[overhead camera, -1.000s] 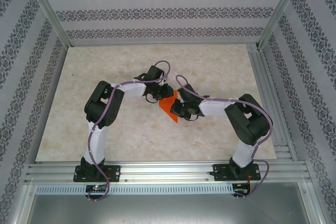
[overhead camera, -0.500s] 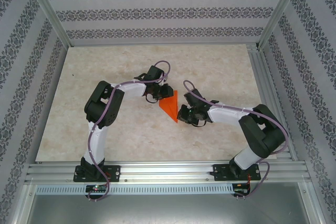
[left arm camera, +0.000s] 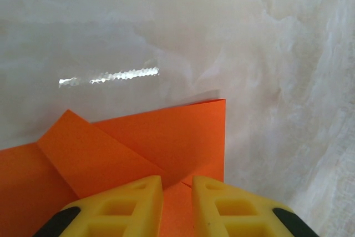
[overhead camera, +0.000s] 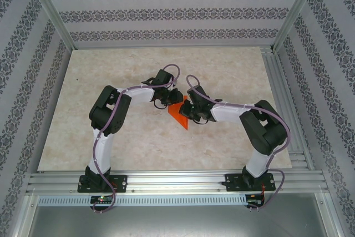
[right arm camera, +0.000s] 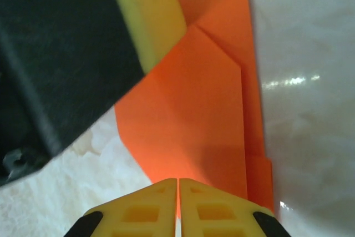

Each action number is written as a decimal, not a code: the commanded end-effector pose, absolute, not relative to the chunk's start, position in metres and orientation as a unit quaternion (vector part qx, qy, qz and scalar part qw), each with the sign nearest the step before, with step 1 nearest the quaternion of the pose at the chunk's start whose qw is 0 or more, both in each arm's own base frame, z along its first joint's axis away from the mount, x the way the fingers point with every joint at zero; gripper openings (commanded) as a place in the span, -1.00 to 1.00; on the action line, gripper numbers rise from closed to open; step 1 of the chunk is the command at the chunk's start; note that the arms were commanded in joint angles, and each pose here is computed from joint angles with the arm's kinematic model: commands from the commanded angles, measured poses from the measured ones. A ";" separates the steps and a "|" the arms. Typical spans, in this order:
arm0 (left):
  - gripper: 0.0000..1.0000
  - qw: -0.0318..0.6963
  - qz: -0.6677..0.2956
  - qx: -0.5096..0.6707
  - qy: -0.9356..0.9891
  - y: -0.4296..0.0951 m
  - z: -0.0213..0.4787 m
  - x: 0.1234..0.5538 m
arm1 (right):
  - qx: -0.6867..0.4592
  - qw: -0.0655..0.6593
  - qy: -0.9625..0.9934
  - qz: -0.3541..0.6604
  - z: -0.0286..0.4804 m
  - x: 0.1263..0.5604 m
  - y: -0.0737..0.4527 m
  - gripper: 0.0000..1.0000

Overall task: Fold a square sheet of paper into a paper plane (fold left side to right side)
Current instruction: Fourth fold the wing at the center of the table, then turn over the paper at the center of the table.

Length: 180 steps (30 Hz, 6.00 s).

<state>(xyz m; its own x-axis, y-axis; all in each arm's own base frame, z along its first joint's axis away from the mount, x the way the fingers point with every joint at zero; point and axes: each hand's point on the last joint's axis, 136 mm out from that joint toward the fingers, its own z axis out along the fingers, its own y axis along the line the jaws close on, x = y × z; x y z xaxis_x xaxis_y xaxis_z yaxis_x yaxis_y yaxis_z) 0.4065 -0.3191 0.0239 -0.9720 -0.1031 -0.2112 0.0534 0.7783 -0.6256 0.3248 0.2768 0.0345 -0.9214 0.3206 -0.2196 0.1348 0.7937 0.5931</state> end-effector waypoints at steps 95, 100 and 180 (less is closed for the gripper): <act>-0.02 0.190 -0.385 -0.028 0.903 -0.289 0.145 0.433 | -0.023 0.201 0.918 0.342 0.087 0.293 0.221 -0.07; -0.01 0.172 -0.398 -0.048 0.900 -0.276 0.129 0.407 | -0.029 0.199 0.914 0.352 0.080 0.311 0.225 -0.02; -0.67 0.242 -0.610 0.041 0.753 -0.336 0.298 0.360 | -0.022 0.281 0.758 0.588 0.233 0.270 0.236 -0.67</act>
